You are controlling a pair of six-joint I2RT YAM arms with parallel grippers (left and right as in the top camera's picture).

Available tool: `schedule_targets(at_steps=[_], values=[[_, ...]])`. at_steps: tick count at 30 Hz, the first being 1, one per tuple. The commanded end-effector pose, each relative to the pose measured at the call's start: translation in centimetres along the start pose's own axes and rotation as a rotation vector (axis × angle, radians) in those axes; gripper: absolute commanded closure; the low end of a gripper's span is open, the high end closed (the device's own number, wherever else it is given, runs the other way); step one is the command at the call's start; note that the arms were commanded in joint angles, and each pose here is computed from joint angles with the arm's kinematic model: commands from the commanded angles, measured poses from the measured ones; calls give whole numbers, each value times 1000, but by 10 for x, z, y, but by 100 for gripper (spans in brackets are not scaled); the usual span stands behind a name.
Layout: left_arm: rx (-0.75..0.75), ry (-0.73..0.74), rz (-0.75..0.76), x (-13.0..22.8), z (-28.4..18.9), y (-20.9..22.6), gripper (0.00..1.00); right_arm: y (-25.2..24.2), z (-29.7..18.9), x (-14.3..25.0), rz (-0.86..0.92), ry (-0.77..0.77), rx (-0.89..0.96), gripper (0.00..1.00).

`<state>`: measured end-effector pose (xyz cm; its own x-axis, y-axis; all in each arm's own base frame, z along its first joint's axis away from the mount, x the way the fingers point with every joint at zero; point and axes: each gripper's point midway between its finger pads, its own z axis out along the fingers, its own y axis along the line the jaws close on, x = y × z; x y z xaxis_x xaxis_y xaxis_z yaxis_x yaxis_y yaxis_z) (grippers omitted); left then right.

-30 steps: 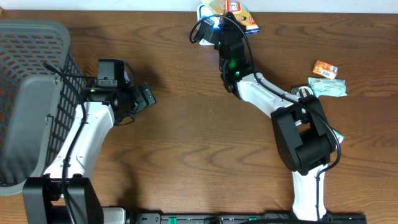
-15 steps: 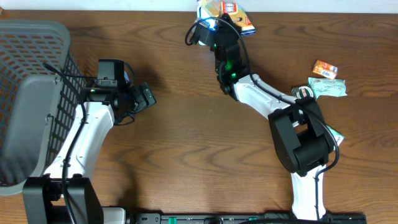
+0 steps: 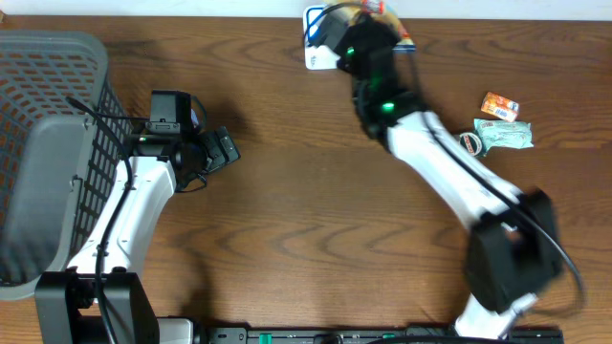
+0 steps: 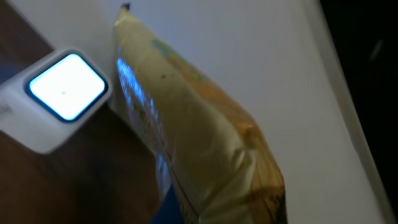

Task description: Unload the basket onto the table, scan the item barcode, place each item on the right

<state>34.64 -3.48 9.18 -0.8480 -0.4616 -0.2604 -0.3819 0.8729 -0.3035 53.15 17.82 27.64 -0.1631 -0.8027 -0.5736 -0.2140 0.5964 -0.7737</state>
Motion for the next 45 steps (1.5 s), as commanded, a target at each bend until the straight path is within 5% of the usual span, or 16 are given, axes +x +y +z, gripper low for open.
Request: schedule_targets(at_steps=[1,9,18,27,28,29,30,31,32,36,45], values=[[-16,2,0,1,2,5,2,-40,-39,-13,367,-94,-111,99],[-16,2,0,1,2,5,2,-38,-87,53,818,84,-498,99],[-16,2,0,1,2,5,2,-50,-96,212,1314,622,-309,99],[-16,2,0,1,2,5,2,-36,-114,326,1412,901,-92,99],[-16,2,0,1,2,5,2,-34,-116,334,1422,912,-81,91],[-16,2,0,1,2,5,2,-33,-118,338,1428,920,-76,73],[-16,2,0,1,2,5,2,-33,-120,341,1436,928,-74,37],[-16,2,0,1,2,5,2,-34,-121,343,1443,933,-75,18],[-16,2,0,1,2,5,2,-35,-124,344,1447,940,-70,11],[-16,2,0,1,2,5,2,-51,-135,334,1442,930,-65,1],[-16,2,0,1,2,5,2,-107,-175,242,1333,683,-141,1]])
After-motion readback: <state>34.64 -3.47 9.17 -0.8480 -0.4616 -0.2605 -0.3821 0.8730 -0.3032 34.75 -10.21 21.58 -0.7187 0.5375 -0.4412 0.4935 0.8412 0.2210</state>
